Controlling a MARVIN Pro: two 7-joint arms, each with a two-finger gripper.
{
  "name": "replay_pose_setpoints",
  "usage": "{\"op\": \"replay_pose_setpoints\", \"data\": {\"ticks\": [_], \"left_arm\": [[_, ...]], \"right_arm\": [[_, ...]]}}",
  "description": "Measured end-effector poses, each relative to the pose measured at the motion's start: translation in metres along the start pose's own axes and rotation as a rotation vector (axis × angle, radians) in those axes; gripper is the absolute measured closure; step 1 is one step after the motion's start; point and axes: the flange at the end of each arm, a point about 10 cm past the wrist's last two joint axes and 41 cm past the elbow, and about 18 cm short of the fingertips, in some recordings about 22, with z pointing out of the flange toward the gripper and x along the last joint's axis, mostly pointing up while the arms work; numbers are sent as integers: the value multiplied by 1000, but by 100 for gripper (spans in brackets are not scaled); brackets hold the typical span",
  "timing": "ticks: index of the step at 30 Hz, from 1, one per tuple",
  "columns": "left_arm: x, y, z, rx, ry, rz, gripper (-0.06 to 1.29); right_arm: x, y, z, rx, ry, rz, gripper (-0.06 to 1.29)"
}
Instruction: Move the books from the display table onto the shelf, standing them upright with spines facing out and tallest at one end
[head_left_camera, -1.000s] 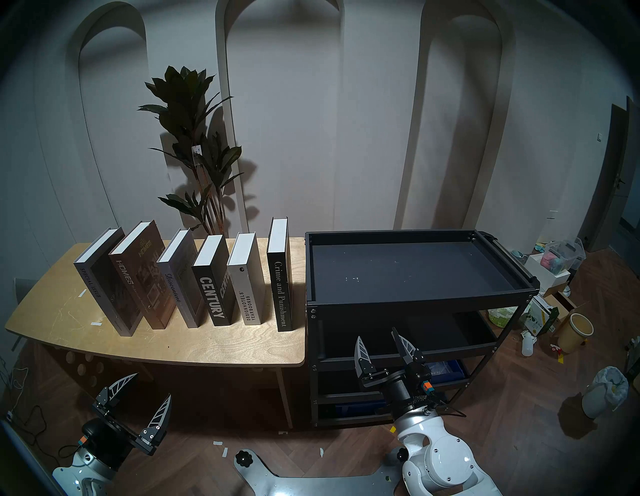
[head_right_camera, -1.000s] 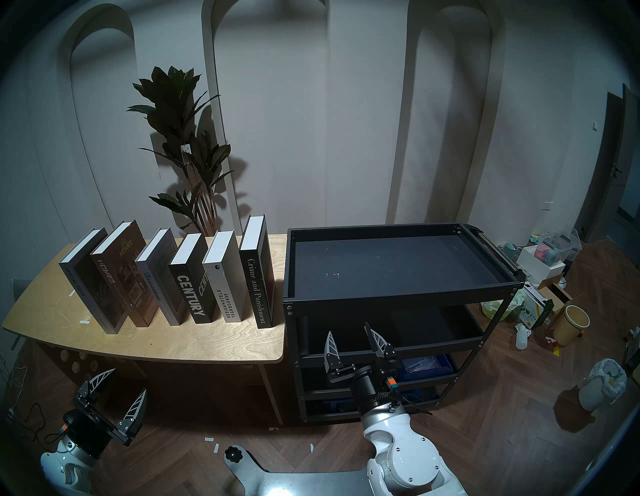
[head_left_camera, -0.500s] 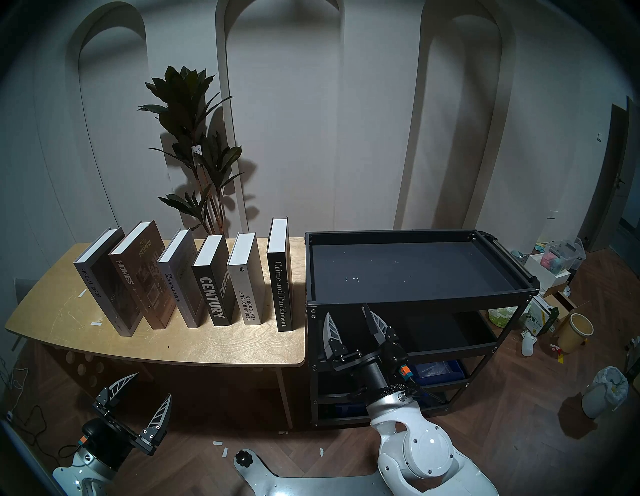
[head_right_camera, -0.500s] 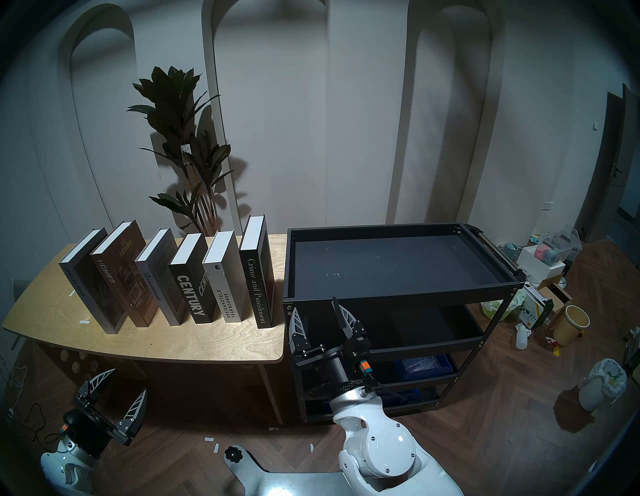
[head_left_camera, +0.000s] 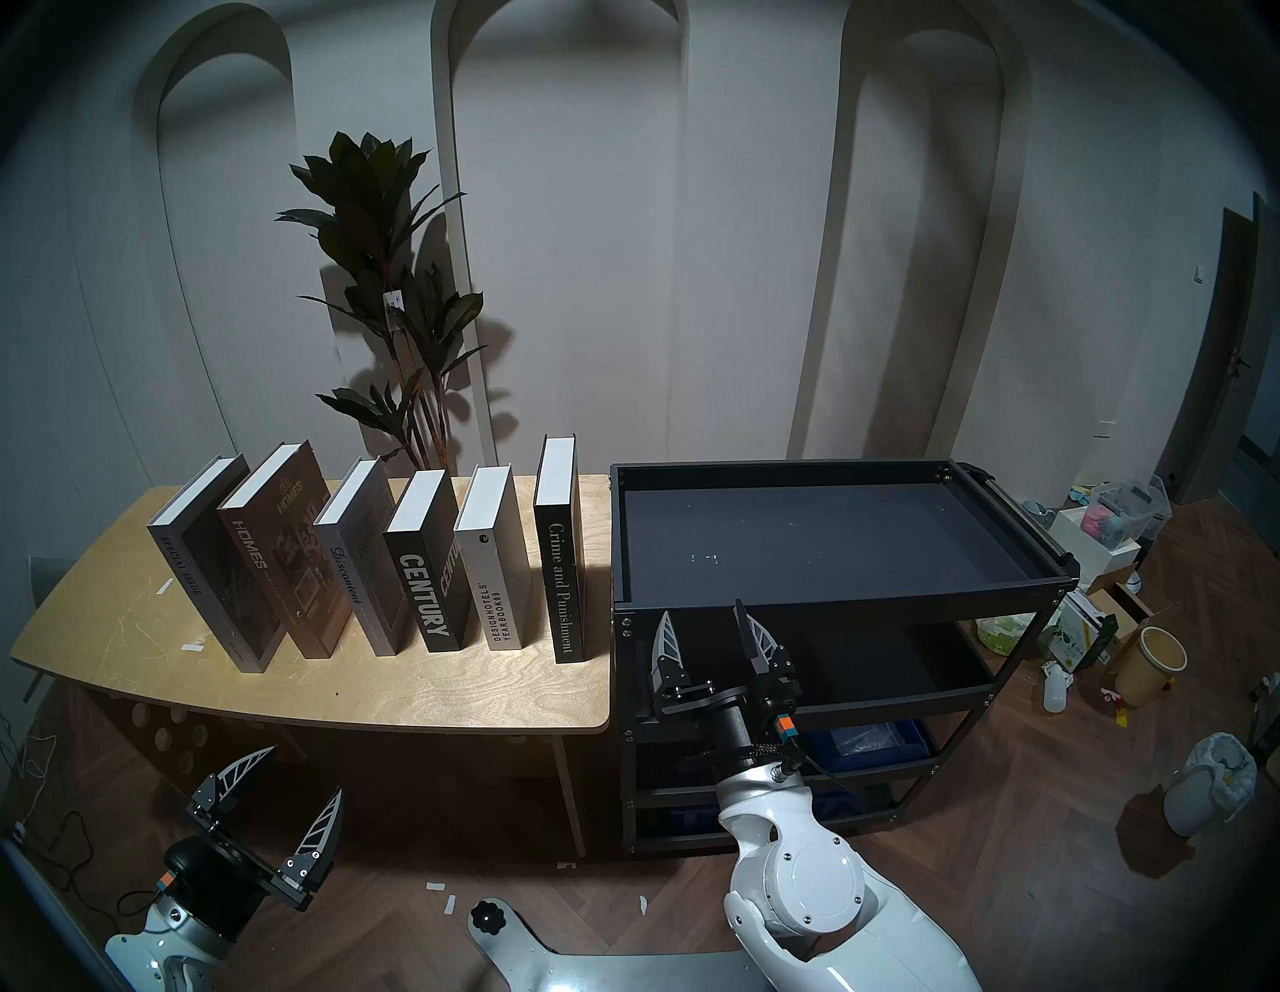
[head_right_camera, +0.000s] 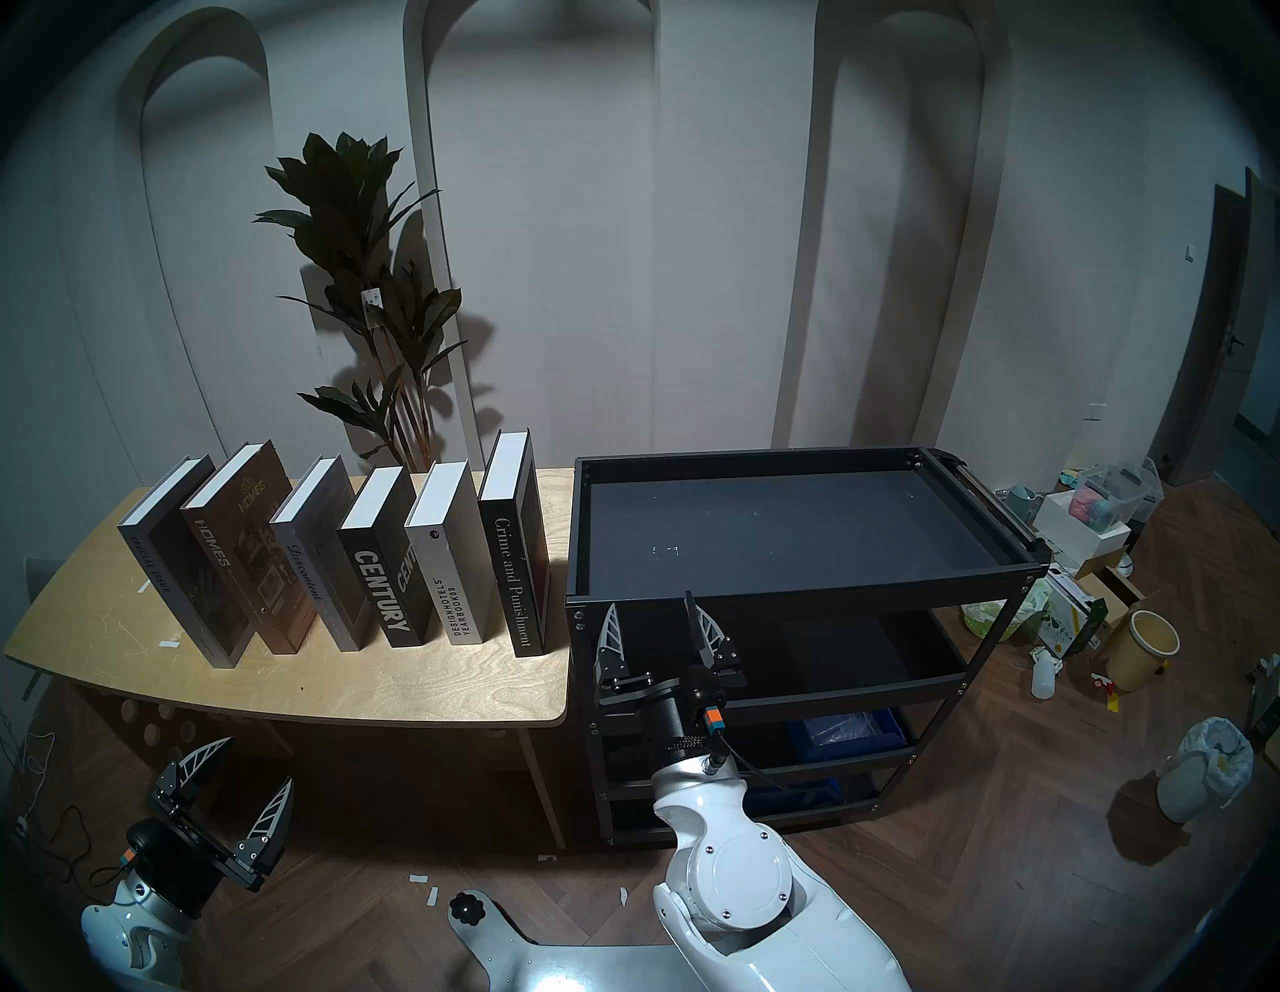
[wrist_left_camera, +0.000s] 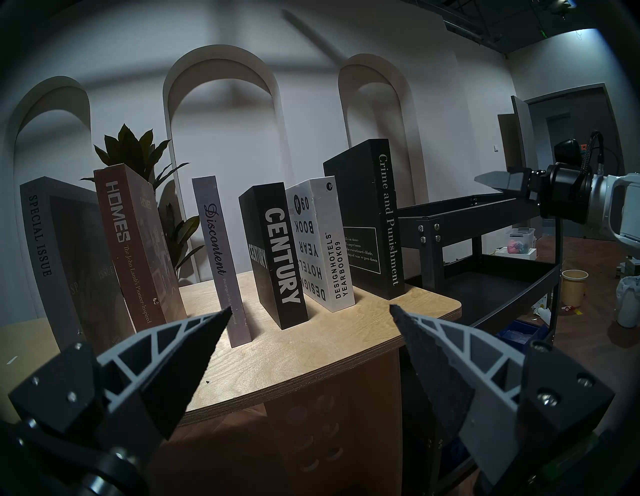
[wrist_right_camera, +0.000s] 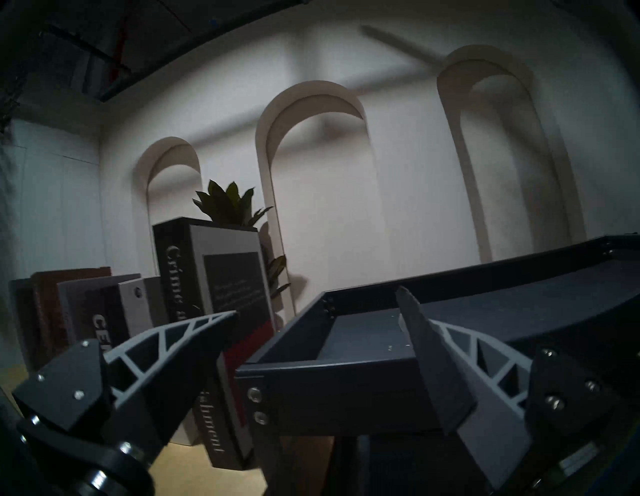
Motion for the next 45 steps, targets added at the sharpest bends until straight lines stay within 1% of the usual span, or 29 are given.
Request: {"op": "replay_pose_setpoints", "data": {"ticks": [5, 8, 11, 16, 26, 28, 34, 37, 39, 42, 43, 45], "left_arm": [[0, 0, 0, 0, 0, 0, -2], [0, 0, 0, 0, 0, 0, -2], [0, 0, 0, 0, 0, 0, -2], [0, 0, 0, 0, 0, 0, -2], [0, 0, 0, 0, 0, 0, -2], [0, 0, 0, 1, -1, 0, -2], [-1, 0, 0, 1, -1, -1, -2], [-1, 0, 0, 1, -1, -1, -2], [-1, 0, 0, 1, -1, -1, -2], [-1, 0, 0, 1, -1, -1, -2], [-1, 0, 0, 1, -1, -1, -2], [-1, 0, 0, 1, -1, -1, -2]], "right_arm": [[8, -10, 3, -18, 48, -11, 0], [11, -17, 3, -8, 68, -16, 0], [13, -26, 1, 24, 77, -23, 0], [12, -41, -3, 102, 81, -30, 0], [13, -80, -11, 304, 95, -33, 0], [12, -85, -12, 330, 94, -33, 0], [5, -101, -7, 394, 79, -17, 0], [-1, -106, -3, 402, 61, -4, 0], [-4, -108, -1, 399, 43, 9, 0], [-10, -112, 4, 383, -1, 37, 0], [-12, -114, 6, 375, -26, 53, 0], [-13, -117, 8, 369, -45, 70, 0]]}}
